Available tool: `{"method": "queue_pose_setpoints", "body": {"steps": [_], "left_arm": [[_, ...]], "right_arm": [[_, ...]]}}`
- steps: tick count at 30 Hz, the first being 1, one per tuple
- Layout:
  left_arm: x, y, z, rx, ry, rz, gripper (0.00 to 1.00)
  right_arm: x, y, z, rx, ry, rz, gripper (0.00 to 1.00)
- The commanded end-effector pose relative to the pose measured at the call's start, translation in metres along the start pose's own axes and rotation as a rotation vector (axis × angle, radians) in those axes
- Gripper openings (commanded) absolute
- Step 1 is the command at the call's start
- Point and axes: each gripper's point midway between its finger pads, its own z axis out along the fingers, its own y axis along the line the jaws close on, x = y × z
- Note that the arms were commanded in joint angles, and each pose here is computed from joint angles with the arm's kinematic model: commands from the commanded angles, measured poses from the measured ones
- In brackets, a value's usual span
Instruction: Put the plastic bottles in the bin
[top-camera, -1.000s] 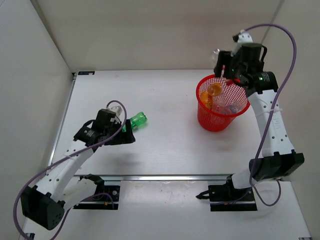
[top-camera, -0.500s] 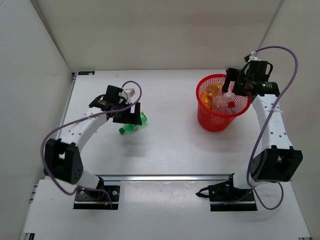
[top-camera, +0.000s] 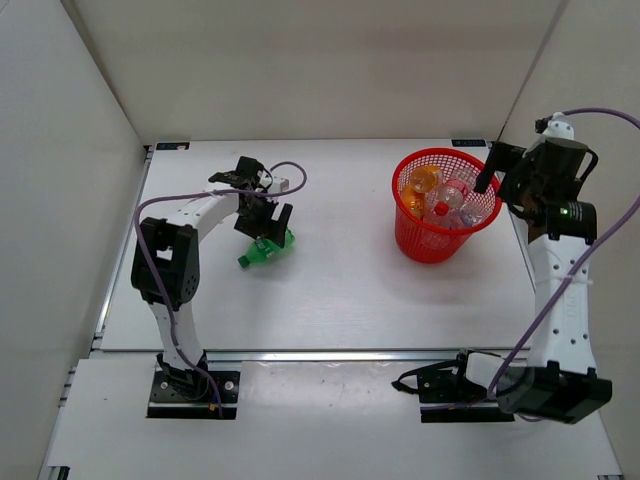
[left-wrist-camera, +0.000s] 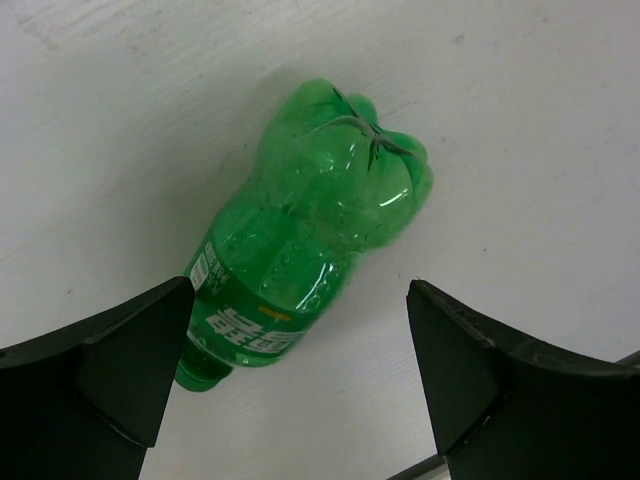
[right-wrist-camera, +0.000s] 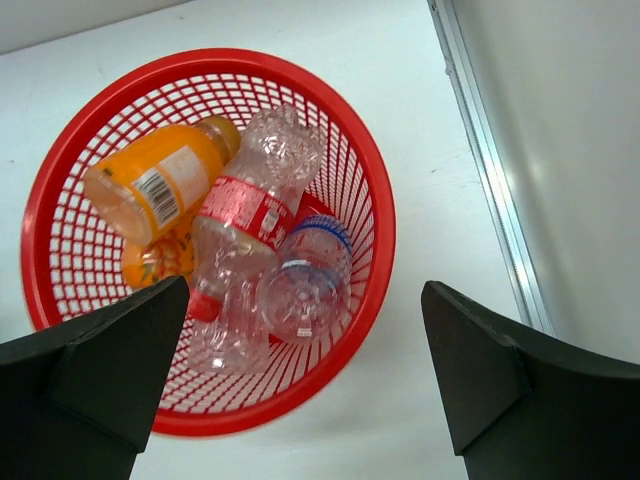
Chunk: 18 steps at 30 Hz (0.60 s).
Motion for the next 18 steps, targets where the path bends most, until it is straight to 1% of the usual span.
{"method": "queue_pose_setpoints", "body": {"steps": [1, 2, 4, 6, 7, 9, 11, 12, 13, 14, 15, 17, 18], "left_arm": [[-0.011, 0.001, 0.001, 0.003, 0.0, 0.055, 0.99], [-0.005, 0.0, 0.007, 0.009, 0.026, 0.058, 0.98], [-0.003, -0.001, 0.014, -0.016, 0.034, 0.068, 0.99], [0.003, -0.006, 0.02, -0.01, 0.055, 0.065, 0.98], [0.002, -0.007, 0.022, -0.011, 0.055, 0.065, 0.95], [-0.003, -0.016, 0.027, -0.009, 0.038, 0.071, 0.92], [-0.004, -0.023, 0.029, -0.016, 0.021, 0.065, 0.85], [-0.002, -0.023, 0.033, -0.02, 0.024, 0.066, 0.8], [0.001, -0.024, 0.034, -0.017, 0.027, 0.045, 0.68], [-0.002, -0.03, 0.034, 0.005, 0.018, 0.036, 0.55], [0.0, -0.034, 0.033, 0.023, 0.02, 0.017, 0.46], [-0.004, -0.037, 0.027, 0.053, -0.008, -0.005, 0.39], [-0.005, -0.038, 0.023, 0.068, -0.026, -0.048, 0.38]], "right_arm": [[0.008, -0.002, -0.016, 0.009, -0.02, -0.007, 0.99], [0.01, -0.006, -0.02, 0.023, -0.021, -0.003, 0.99], [0.021, -0.012, -0.027, 0.044, -0.01, 0.028, 0.99], [0.024, -0.015, -0.038, 0.046, -0.029, 0.034, 1.0], [0.031, -0.018, -0.038, 0.052, -0.015, 0.045, 0.99], [0.034, -0.02, -0.049, 0.062, -0.032, 0.057, 0.99], [0.043, -0.021, -0.055, 0.074, -0.006, 0.069, 1.0], [0.047, -0.023, -0.058, 0.086, 0.0, 0.073, 1.0], [0.055, -0.024, -0.058, 0.093, 0.024, 0.075, 0.99], [0.057, -0.026, -0.061, 0.105, 0.021, 0.076, 0.99], [0.057, -0.025, -0.066, 0.104, 0.019, 0.073, 0.99], [0.06, -0.034, -0.073, 0.151, 0.016, 0.07, 0.99], [0.059, -0.035, -0.079, 0.161, 0.009, 0.069, 0.99]]}}
